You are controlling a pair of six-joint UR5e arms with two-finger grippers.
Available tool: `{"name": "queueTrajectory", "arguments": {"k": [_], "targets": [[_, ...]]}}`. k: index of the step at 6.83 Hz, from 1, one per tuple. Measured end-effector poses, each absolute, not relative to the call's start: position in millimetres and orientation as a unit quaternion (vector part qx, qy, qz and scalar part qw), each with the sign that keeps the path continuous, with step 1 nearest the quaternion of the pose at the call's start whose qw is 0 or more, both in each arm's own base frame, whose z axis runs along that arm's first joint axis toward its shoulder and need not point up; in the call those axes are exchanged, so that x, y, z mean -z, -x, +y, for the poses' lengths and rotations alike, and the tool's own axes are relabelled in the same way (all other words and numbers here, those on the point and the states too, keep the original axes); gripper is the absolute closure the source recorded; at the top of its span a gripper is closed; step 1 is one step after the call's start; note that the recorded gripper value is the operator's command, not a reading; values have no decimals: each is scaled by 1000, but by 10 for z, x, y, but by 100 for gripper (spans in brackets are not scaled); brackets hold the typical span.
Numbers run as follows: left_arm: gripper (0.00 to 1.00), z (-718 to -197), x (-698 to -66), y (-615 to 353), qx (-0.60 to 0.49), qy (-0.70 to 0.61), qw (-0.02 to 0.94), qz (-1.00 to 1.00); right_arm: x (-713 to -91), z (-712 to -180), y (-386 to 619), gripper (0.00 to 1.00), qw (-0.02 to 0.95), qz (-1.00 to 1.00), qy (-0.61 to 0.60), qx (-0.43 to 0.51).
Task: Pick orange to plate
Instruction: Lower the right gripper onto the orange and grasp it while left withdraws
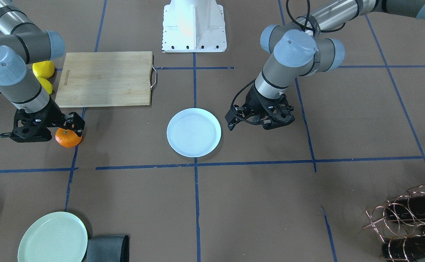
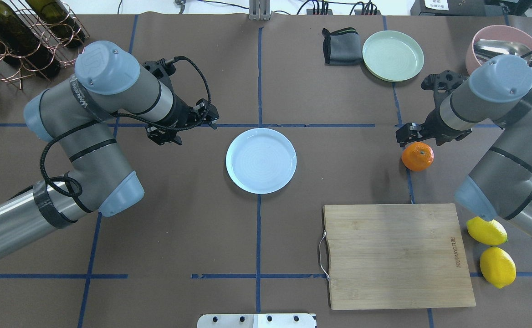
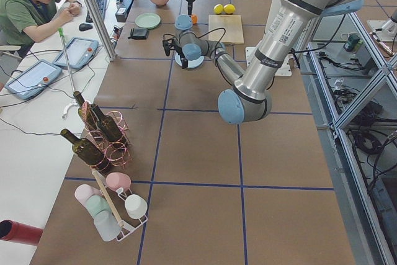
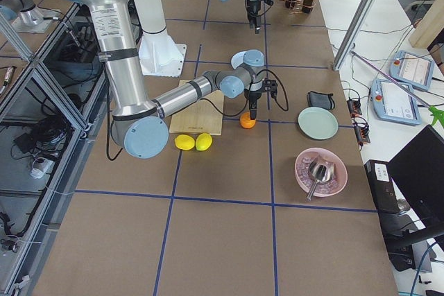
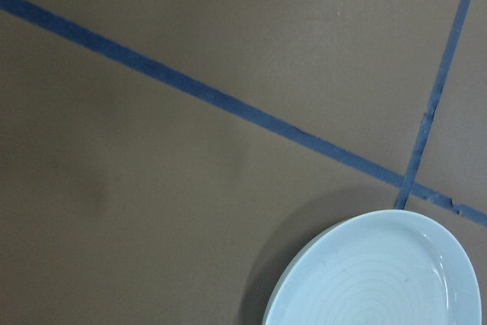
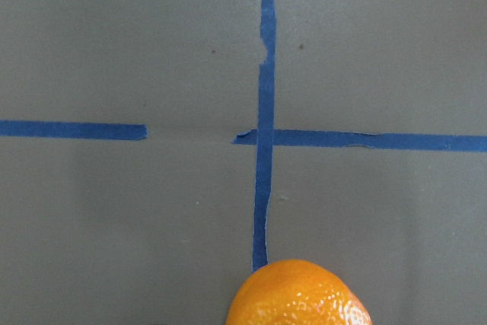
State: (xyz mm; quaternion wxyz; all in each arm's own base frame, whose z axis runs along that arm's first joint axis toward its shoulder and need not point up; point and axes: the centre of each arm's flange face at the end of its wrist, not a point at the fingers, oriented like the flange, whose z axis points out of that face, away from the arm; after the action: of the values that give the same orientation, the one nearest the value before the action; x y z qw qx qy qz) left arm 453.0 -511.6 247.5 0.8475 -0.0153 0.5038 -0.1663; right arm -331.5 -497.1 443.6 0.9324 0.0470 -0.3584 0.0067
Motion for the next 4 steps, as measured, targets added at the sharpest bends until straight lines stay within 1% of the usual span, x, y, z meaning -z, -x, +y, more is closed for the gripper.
{"name": "queueTrajectory", "arguments": {"k": [4], "targets": [[0,-5086,-2547,-4400,167,12,849,502,-4698,-4936,3391,0,940,-340,-33,1]]}}
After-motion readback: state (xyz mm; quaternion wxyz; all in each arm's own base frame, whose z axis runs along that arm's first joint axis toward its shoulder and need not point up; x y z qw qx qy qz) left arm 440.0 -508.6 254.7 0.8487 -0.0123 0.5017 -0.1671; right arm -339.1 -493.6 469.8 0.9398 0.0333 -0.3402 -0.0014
